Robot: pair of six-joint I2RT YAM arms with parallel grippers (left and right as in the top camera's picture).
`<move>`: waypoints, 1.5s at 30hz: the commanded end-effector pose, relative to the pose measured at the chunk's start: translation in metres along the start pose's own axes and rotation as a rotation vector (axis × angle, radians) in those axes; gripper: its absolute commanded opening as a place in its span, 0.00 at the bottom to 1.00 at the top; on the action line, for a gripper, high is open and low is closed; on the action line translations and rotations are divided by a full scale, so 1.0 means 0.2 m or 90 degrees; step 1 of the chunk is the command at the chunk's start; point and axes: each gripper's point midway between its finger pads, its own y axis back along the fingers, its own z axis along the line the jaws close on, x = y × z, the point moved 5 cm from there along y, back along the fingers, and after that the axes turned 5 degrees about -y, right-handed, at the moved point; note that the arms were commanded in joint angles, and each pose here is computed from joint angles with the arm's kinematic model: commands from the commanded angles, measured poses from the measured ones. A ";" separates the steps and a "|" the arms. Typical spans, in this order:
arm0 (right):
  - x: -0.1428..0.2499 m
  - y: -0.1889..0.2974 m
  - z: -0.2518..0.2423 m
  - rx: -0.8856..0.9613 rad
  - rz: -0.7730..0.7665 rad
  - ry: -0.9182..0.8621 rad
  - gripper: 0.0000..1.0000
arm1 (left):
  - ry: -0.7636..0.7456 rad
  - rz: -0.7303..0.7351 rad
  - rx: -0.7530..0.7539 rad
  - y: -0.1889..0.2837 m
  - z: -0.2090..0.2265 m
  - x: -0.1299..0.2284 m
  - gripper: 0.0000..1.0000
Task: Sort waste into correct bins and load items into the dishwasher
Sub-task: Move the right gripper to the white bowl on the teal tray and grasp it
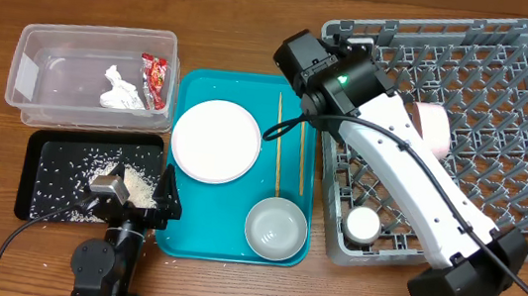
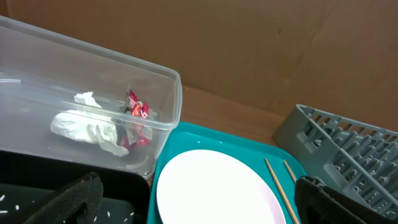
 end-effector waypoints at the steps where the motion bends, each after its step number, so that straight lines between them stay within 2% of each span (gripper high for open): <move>1: 0.07 0.06 0.09 -0.132 0.088 -0.013 0.66 | 0.001 -0.001 0.010 0.00 -0.01 0.00 1.00; 2: 0.09 0.07 0.11 -0.160 0.112 0.001 0.57 | 0.001 -0.001 0.010 0.00 -0.01 0.00 1.00; 3: 0.10 0.06 0.10 -0.156 0.117 0.015 0.56 | 0.001 -0.001 0.010 0.00 -0.01 0.00 1.00; 6: 0.03 0.02 0.00 -0.080 0.075 -0.047 0.57 | 0.001 -0.001 0.010 0.00 -0.01 0.00 1.00; 8: -0.03 -0.02 -0.10 -0.023 0.045 -0.096 0.63 | 0.001 -0.002 0.010 0.00 -0.01 0.00 1.00; 11: -0.10 -0.10 -0.24 0.012 0.042 -0.151 0.64 | 0.001 -0.001 0.010 0.00 -0.01 0.00 1.00; 13: -0.12 -0.15 -0.27 -0.040 0.091 -0.147 0.53 | 0.001 -0.001 0.010 0.00 -0.01 0.00 1.00; 14: -0.10 -0.16 -0.23 -0.113 0.137 -0.117 0.42 | 0.001 -0.001 0.010 0.00 -0.01 0.00 1.00; 17: 0.02 -0.10 -0.08 -0.293 0.239 0.006 0.43 | 0.001 -0.002 0.010 0.00 -0.01 0.00 1.00; 19: 0.11 -0.07 0.00 -0.339 0.278 0.064 0.43 | 0.001 -0.001 0.010 0.00 -0.01 0.00 1.00; 23: 0.31 -0.02 0.18 -0.380 0.310 0.185 0.45 | 0.001 -0.001 0.010 0.00 -0.01 0.00 1.00; 26: 0.44 0.02 0.34 -0.399 0.293 0.277 0.47 | 0.001 -0.001 0.010 0.00 -0.01 0.00 1.00; 28: 0.64 0.01 0.47 -0.369 0.248 0.432 0.48 | 0.001 -0.001 0.010 0.00 -0.01 0.00 1.00; 32: 0.83 -0.06 0.54 -0.345 0.218 0.542 0.48 | 0.001 -0.002 0.010 0.00 -0.01 0.00 1.00; 35: 0.91 -0.17 0.53 -0.302 0.209 0.571 0.51 | 0.001 -0.002 0.010 0.00 -0.01 0.00 1.00; 38: 0.90 -0.27 0.54 -0.286 0.176 0.563 0.51 | 0.001 -0.001 0.010 0.00 -0.01 0.00 1.00; 41: 0.90 -0.24 0.57 -0.331 0.173 0.598 0.50 | 0.001 -0.001 0.010 0.00 -0.01 0.00 1.00; 45: 0.86 -0.18 0.56 -0.332 0.170 0.598 0.50 | 0.001 -0.001 0.010 0.00 -0.01 0.00 1.00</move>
